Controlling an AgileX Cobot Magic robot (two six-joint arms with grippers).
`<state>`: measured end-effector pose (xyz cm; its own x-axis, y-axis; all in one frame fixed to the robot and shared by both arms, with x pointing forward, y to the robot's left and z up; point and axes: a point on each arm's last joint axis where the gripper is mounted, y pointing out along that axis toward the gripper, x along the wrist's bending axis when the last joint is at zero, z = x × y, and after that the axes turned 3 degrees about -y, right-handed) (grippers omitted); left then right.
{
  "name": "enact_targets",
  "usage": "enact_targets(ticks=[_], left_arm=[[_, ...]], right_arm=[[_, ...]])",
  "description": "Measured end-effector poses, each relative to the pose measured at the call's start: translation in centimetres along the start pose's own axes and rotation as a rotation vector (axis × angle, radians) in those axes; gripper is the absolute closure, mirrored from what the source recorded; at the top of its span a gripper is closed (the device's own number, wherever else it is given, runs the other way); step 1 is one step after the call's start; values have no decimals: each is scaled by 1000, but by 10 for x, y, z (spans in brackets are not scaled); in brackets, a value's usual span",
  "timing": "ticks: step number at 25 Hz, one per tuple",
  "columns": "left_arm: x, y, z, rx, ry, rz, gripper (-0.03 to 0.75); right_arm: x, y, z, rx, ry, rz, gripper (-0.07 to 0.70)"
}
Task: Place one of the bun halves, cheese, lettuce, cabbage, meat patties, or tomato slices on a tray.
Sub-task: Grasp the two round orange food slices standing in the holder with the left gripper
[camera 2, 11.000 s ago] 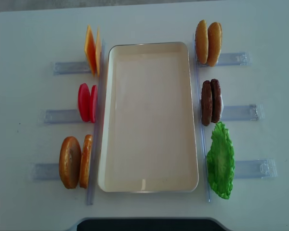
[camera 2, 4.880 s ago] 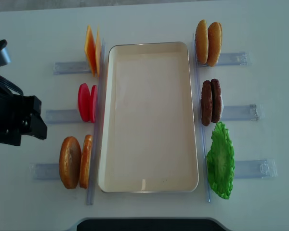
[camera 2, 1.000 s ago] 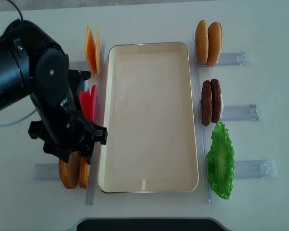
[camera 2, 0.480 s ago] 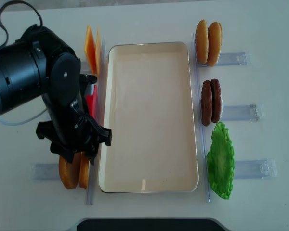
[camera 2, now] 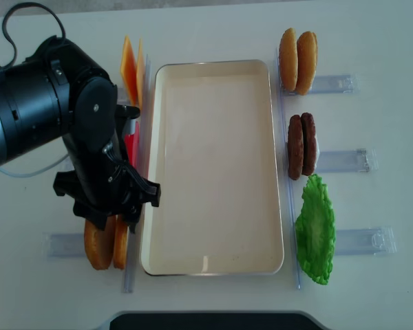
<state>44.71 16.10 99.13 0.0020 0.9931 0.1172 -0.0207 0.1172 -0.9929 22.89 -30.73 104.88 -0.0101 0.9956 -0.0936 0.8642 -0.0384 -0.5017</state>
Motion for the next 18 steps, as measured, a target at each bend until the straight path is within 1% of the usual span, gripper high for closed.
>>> enact_targets(ticks=[13,14,16,18], left_arm=[[0,0,0,-1,0,0,286],[0,0,0,-1,0,0,299],[0,0,0,-1,0,0,351],[0,0,0,-1,0,0,445]], right_arm=[[0,0,0,0,0,0,216],[0,0,0,0,0,0,216],[0,0,0,0,0,0,216],[0,0,0,0,0,0,216]])
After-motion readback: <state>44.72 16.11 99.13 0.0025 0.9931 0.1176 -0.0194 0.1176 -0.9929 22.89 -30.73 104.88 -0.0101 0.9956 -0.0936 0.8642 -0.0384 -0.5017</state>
